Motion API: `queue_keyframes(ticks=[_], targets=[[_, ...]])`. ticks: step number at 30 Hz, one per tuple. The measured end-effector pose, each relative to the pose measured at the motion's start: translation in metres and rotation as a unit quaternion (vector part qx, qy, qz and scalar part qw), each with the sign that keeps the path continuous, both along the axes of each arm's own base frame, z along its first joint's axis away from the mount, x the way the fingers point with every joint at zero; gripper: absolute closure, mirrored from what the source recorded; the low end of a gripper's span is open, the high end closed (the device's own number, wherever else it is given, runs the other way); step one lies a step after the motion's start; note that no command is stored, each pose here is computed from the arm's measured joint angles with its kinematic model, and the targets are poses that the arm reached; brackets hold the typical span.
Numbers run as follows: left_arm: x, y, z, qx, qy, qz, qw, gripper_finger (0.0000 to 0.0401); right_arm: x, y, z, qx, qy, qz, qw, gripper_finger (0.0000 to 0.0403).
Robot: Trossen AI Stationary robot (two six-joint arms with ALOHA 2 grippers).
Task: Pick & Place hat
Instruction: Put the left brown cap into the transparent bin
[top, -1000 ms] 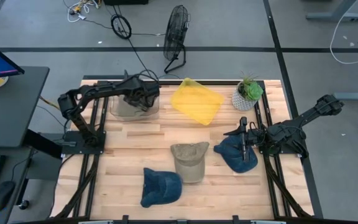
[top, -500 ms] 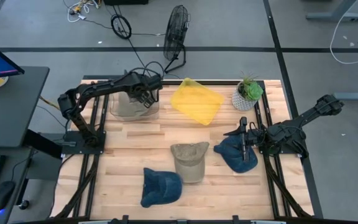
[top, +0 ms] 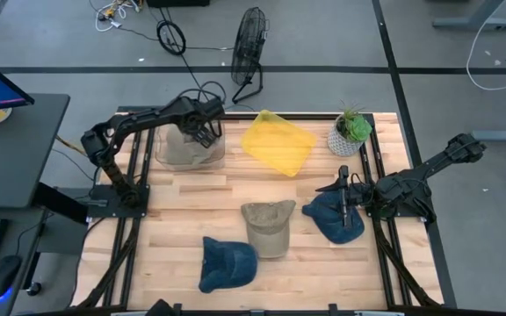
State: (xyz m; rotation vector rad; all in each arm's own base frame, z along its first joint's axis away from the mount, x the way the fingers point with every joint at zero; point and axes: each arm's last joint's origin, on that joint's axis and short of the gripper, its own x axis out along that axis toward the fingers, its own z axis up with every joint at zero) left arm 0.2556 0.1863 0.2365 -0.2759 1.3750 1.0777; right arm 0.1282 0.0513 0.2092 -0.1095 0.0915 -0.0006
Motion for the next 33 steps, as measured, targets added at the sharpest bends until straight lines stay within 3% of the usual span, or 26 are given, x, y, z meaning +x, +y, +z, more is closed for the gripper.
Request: queue_keyframes(ticks=[4,12,17,26,33], targets=[[0.002,-0.002,-0.001,-0.042,-0.027,-0.015,0.999,0.0271,0.0,0.0,0.0,0.0,0.0,0.0,1.0,0.0222],[0.001,0.001,-0.001,-0.024,-0.021,-0.009,0.999,0.0386,0.0,0.0,0.0,0.0,0.0,0.0,1.0,0.0222],[-0.001,-0.006,0.005,-0.027,-0.018,0.014,0.999,0.0395,0.0,0.0,0.0,0.0,0.0,0.0,1.0,0.0222],[-0.004,-0.025,0.036,-0.043,-0.007,0.106,0.993,0.0394,0.0,0.0,0.001,0.002,-0.004,0.0,1.0,0.0222],[-0.005,-0.027,0.024,-0.053,-0.032,0.162,0.985,0.0393,0.0,0.0,0.001,0.002,-0.003,0.0,1.0,0.0222]])
